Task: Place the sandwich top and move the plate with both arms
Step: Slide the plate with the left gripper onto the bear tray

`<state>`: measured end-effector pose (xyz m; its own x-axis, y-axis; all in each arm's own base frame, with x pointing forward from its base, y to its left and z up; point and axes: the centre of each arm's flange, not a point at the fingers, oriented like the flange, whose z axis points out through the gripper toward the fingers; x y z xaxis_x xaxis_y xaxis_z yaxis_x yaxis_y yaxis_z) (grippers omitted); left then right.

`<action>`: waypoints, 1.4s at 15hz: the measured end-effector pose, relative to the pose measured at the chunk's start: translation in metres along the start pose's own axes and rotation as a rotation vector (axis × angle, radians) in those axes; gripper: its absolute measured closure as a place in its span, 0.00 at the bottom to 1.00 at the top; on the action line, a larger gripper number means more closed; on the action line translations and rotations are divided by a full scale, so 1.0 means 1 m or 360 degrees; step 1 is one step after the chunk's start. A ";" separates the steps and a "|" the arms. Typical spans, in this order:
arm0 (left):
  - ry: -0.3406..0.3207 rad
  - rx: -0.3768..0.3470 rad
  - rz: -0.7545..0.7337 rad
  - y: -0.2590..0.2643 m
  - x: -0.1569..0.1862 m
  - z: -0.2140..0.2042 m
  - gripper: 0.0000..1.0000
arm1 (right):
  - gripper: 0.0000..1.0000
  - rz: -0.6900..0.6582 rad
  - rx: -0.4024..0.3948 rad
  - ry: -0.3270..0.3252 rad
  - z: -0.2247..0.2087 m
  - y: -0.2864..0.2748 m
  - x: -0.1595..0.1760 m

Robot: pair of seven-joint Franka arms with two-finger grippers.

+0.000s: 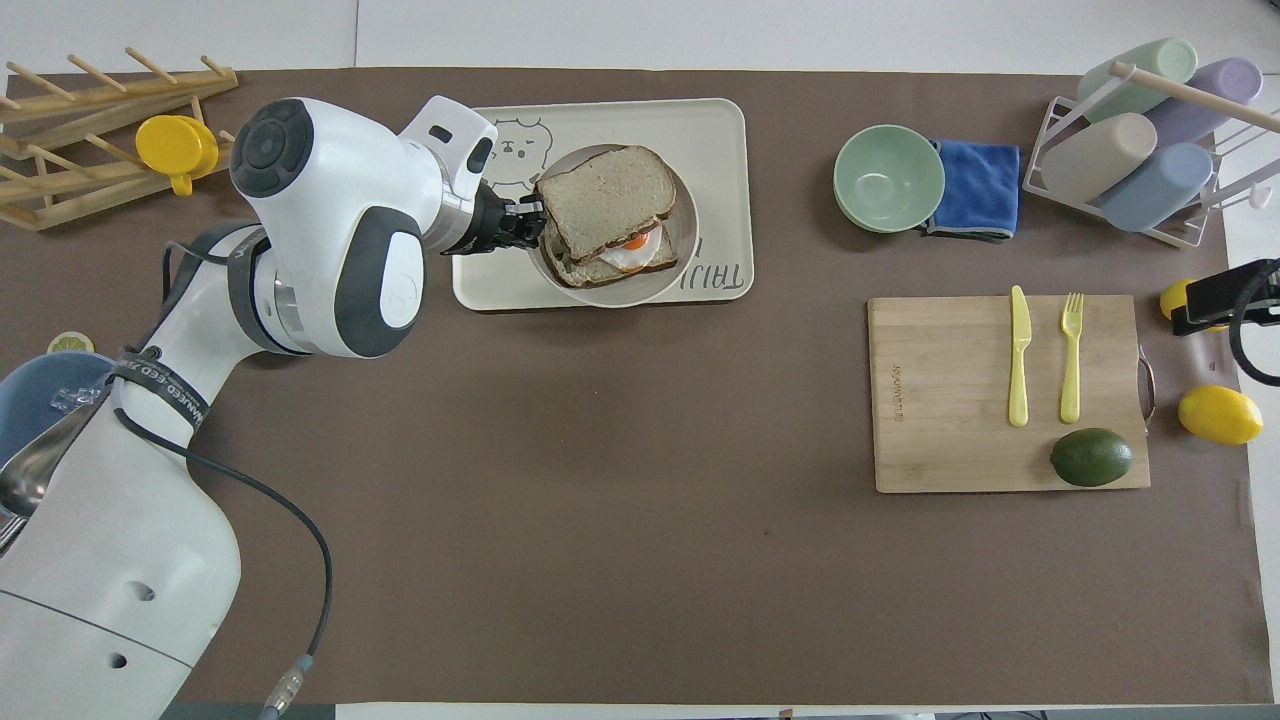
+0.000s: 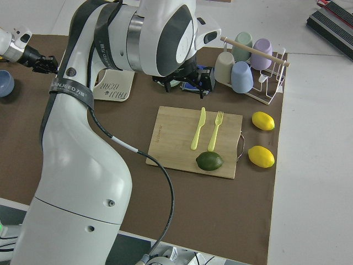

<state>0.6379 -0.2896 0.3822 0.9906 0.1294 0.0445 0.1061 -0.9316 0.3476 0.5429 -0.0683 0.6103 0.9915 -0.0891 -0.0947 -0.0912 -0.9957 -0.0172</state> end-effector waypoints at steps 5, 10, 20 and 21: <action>0.0010 0.0015 0.0061 -0.015 0.018 0.036 0.96 | 0.00 0.0000 0.0000 0.0000 0.000 0.000 0.000; 0.0103 -0.0004 0.0071 -0.018 0.024 0.053 0.96 | 0.00 0.0000 0.0000 0.0000 0.000 0.000 0.000; 0.0085 0.0004 0.0157 -0.017 0.018 0.069 0.68 | 0.00 0.0000 0.0000 0.0000 0.000 0.000 0.000; 0.0084 0.0004 0.0159 -0.017 0.017 0.069 0.58 | 0.00 0.0000 0.0000 0.0000 0.000 0.000 0.000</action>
<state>0.6593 -0.2952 0.3128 0.9903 0.0538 0.1282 0.0076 -0.9417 0.3364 0.5429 -0.0683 0.6103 0.9915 -0.0891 -0.0947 -0.0912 -0.9957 -0.0172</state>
